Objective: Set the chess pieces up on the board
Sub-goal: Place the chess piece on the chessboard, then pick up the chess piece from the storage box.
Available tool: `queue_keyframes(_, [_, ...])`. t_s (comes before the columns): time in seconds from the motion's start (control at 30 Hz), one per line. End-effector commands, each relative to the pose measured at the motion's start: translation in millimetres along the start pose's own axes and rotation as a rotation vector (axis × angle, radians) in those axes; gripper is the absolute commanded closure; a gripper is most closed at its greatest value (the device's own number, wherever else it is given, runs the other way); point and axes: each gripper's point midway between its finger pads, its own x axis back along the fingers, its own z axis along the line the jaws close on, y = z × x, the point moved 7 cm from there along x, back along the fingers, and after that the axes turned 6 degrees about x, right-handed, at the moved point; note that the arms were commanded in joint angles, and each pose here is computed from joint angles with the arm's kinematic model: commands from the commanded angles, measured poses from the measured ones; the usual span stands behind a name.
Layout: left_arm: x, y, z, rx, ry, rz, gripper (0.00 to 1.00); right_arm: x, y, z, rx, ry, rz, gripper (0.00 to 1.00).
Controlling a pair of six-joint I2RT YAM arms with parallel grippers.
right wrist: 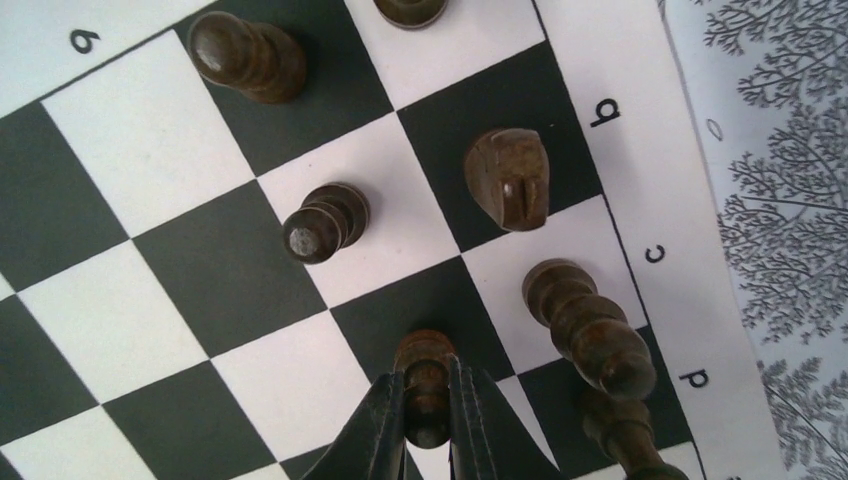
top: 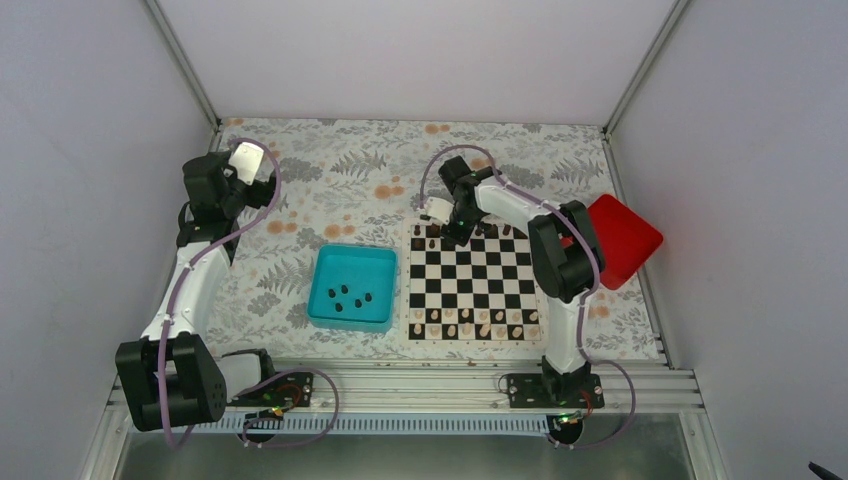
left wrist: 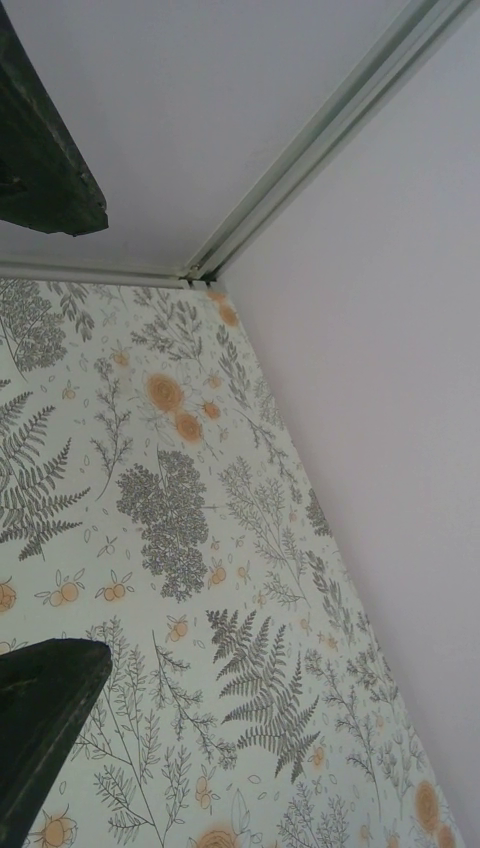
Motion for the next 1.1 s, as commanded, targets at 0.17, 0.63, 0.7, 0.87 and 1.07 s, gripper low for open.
queue_keyframes(0.17, [-1.7, 3.7, 1.4, 0.0, -0.004, -0.017, 0.0, -10.3, 6.7, 1.8, 0.019, 0.029, -0.008, 0.95])
queue_keyframes(0.63, [-0.2, 5.6, 1.9, -0.001, -0.003, -0.021, 0.0, 53.4, 22.1, 3.6, 0.034, -0.049, -0.073, 0.67])
queue_keyframes(0.7, [-0.3, 5.5, 2.0, 0.001, -0.004, -0.021, 0.0, 75.3, 32.6, 11.3, 0.056, -0.054, -0.109, 0.65])
queue_keyframes(0.87, [0.0, 5.6, 1.5, -0.001, -0.008, -0.023, 0.0, 102.9, 72.5, 56.6, 0.175, -0.05, -0.154, 0.62])
queue_keyframes(1.07, [1.9, 8.8, 1.3, -0.001, -0.015, -0.029, 0.0, 90.8, 129.0, 139.3, 0.388, -0.013, -0.193, 0.56])
